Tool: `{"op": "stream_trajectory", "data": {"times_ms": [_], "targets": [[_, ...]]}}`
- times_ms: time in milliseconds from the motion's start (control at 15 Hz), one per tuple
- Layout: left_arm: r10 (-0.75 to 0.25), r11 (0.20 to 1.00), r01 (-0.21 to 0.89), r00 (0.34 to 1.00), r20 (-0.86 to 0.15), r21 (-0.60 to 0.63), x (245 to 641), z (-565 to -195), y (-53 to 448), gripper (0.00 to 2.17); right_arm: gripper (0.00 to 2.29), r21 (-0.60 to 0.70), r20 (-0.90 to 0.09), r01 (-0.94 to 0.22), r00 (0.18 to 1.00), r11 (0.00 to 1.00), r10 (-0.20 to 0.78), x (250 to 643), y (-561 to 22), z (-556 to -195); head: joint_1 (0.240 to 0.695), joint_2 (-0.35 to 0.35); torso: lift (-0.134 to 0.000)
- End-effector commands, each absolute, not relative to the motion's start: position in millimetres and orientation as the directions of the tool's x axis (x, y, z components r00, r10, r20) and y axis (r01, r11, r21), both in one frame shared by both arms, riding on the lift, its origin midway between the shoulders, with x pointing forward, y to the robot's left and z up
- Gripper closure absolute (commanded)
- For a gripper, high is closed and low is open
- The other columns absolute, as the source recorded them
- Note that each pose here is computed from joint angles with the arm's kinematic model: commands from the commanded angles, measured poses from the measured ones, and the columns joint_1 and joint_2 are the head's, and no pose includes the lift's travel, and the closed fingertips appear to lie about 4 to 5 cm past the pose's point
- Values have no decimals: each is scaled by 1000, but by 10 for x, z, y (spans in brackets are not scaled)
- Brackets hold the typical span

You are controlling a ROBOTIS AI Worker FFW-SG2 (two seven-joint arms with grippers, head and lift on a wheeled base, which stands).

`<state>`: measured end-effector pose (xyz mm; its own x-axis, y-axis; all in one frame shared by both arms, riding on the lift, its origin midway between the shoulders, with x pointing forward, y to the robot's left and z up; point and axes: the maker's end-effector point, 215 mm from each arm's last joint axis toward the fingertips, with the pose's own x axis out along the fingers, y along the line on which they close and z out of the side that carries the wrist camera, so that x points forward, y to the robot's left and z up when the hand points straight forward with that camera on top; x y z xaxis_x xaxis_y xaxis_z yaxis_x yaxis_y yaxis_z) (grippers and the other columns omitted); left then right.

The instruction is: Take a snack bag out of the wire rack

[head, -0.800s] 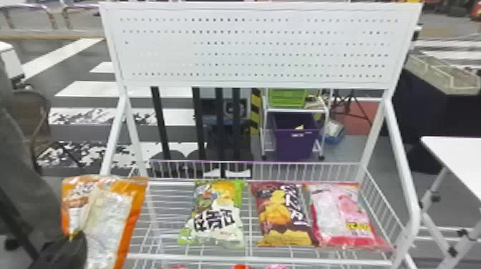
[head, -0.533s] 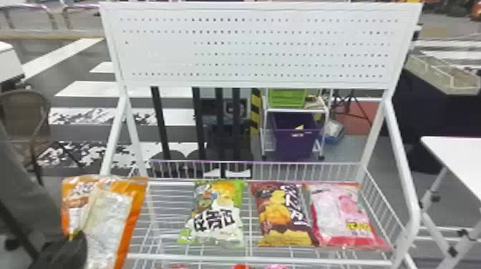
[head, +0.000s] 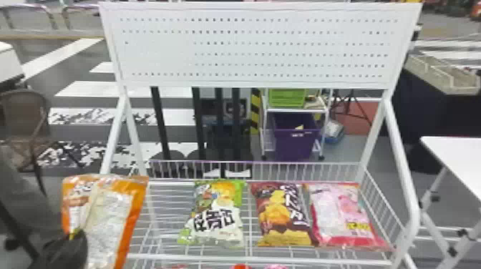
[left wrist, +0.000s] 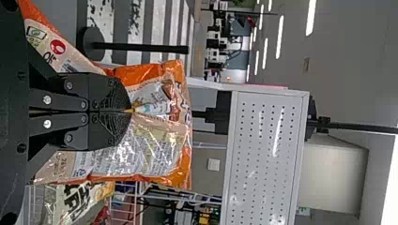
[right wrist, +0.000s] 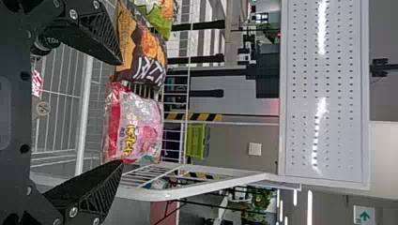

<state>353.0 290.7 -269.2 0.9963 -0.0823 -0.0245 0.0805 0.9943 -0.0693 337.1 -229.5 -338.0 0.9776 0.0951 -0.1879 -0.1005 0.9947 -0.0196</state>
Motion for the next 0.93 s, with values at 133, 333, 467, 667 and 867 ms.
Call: {"op": "stream_trajectory", "data": {"times_ms": [133, 333, 467, 667, 867], "targets": [[-90, 994, 88, 996, -27, -70, 3531, -2707, 2861, 1885, 151, 34, -251, -115, 960, 993, 120, 4046, -2210, -3780, 499, 0, 0], [-97, 993, 94, 995, -31, -70, 3514, -2732, 2811, 1885, 151, 38, -251, -164, 953, 986, 169, 4636, -1861, -3728, 499, 0, 0], [-101, 993, 99, 994, -32, -67, 3503, -2737, 2775, 1885, 151, 38, -295, -201, 934, 979, 203, 4950, -1604, -3792, 499, 0, 0], [-103, 993, 100, 994, -36, -68, 3502, -2749, 2768, 1885, 151, 75, -345, -232, 907, 970, 243, 5395, -1248, -3937, 499, 0, 0], [-102, 993, 99, 994, -37, -66, 3505, -2760, 2773, 1885, 218, 82, -388, -254, 883, 964, 266, 5598, -1061, -4104, 499, 0, 0]]}}
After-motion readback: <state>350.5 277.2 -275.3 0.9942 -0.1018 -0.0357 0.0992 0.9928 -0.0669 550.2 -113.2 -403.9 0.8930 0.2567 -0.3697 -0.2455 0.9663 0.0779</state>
